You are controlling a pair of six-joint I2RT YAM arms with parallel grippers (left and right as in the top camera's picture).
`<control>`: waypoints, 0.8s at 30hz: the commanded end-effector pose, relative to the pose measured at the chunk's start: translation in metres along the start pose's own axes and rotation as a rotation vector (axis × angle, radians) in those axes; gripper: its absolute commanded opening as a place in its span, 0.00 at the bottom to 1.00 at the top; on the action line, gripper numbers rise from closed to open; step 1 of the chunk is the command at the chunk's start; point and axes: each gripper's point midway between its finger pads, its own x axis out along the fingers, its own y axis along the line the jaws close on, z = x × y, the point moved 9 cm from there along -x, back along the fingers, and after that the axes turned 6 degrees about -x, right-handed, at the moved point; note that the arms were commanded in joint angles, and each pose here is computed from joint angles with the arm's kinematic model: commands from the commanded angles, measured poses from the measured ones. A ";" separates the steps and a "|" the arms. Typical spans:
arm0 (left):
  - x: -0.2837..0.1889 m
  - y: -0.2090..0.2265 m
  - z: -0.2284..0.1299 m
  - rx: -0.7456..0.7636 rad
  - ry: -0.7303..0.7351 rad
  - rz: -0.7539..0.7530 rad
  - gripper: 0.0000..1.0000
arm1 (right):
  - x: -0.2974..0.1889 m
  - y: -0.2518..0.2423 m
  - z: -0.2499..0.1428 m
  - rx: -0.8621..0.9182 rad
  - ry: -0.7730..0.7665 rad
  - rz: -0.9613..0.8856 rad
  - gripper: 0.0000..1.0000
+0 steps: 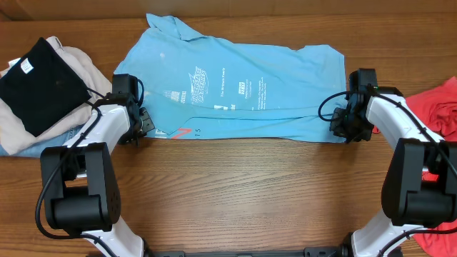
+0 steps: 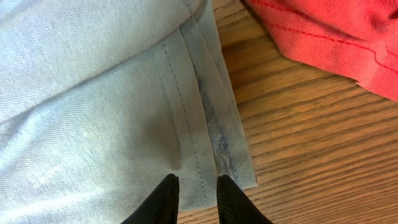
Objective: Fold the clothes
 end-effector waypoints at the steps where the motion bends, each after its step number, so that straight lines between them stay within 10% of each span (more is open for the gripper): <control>1: 0.015 0.011 -0.008 -0.001 0.039 0.076 0.04 | 0.003 -0.002 -0.001 0.008 0.006 0.008 0.24; 24: 0.015 0.011 -0.009 -0.001 0.044 0.079 0.05 | 0.013 -0.002 -0.006 0.008 0.008 0.005 0.20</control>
